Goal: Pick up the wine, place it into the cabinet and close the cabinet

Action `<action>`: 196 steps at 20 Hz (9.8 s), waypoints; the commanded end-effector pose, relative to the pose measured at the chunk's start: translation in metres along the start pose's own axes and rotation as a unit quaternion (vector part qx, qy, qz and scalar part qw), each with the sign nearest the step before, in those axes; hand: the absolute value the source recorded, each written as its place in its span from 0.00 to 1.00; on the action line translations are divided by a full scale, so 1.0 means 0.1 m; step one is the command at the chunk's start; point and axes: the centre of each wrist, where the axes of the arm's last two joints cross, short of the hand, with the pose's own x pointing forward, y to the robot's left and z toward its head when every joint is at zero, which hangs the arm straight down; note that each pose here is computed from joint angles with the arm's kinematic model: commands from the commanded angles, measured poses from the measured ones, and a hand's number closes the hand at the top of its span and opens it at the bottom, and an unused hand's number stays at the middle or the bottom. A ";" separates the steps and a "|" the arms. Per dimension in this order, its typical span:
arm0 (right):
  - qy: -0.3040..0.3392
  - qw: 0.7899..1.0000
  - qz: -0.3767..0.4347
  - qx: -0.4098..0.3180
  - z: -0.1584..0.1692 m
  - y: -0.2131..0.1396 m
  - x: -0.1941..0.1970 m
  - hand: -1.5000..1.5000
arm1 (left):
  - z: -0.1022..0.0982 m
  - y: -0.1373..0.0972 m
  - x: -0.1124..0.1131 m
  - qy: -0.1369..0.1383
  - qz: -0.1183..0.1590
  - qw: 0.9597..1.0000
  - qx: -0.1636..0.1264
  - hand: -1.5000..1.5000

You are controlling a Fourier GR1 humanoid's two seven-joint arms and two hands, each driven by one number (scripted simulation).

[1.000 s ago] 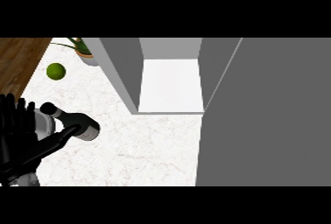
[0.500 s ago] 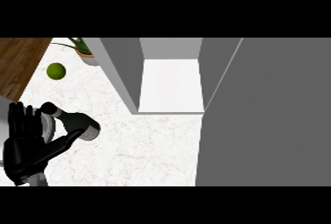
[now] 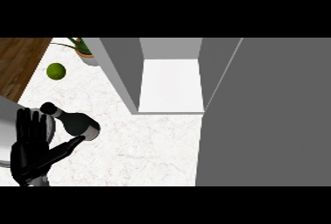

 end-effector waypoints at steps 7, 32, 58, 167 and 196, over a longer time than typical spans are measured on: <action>-0.032 0.999 -0.025 0.024 0.15 0.05 0.02 0.00 | -0.17 0.03 -0.27 0.003 0.001 1.000 0.000 0.00; -0.034 0.999 -0.009 0.022 0.23 -0.06 0.19 0.00 | -0.18 0.04 -0.90 0.026 0.041 0.999 -0.009 0.00; -0.019 0.999 -0.024 0.008 0.11 -0.03 0.12 0.00 | 0.03 0.17 -0.92 0.006 -0.001 0.966 -0.257 1.00; -0.019 0.999 -0.035 0.018 0.27 -0.05 -0.02 0.00 | -0.26 -2.67 0.09 -0.057 -0.002 0.973 -0.223 1.00; -0.033 0.997 -0.045 0.049 0.05 0.05 -0.02 0.00 | -0.84 -2.96 0.10 -0.080 -0.031 0.986 -0.146 1.00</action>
